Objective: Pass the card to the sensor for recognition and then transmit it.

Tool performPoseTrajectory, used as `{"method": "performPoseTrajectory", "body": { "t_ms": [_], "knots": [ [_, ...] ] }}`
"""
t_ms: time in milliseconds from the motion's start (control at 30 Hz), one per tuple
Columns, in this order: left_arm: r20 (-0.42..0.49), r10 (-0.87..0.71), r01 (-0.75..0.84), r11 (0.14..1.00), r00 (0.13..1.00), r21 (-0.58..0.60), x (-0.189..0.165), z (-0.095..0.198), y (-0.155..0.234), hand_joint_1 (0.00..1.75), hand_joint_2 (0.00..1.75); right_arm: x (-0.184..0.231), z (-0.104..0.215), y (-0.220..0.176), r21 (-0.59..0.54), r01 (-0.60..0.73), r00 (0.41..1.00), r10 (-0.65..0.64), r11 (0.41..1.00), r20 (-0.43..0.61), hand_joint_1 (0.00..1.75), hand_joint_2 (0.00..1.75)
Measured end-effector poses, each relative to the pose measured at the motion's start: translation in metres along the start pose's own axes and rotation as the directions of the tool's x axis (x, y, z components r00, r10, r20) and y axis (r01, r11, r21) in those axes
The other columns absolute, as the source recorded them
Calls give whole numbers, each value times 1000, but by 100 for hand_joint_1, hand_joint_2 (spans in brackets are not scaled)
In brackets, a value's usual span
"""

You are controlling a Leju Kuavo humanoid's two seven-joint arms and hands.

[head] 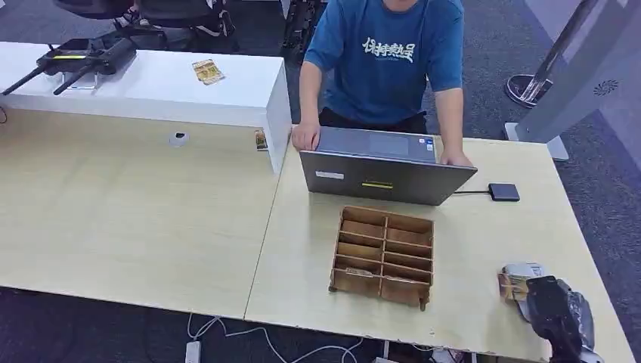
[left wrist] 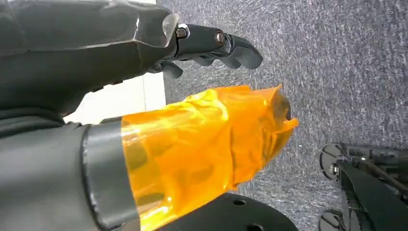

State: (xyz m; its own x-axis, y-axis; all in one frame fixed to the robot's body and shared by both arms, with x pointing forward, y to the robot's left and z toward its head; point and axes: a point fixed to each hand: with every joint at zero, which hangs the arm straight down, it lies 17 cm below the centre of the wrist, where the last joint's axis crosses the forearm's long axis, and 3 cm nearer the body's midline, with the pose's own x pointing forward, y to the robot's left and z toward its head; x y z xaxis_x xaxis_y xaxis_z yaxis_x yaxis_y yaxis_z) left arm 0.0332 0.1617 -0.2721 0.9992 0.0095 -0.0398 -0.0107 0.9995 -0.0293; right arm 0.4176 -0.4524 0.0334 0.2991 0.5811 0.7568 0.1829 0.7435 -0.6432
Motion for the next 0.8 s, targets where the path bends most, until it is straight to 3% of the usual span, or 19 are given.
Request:
{"method": "performPoseTrajectory", "body": {
  "t_ms": [567,800],
  "knots": [
    [0,-5,5,1000,1000,-2,0,0,0,0,0,31,-21,-13,-4,2,999,-2,1000,48,175,175],
    [-8,-20,20,1000,1000,1,-2,0,1,0,0,25,-46,-22,4,-60,998,60,998,-9,175,175]
  ]
}}
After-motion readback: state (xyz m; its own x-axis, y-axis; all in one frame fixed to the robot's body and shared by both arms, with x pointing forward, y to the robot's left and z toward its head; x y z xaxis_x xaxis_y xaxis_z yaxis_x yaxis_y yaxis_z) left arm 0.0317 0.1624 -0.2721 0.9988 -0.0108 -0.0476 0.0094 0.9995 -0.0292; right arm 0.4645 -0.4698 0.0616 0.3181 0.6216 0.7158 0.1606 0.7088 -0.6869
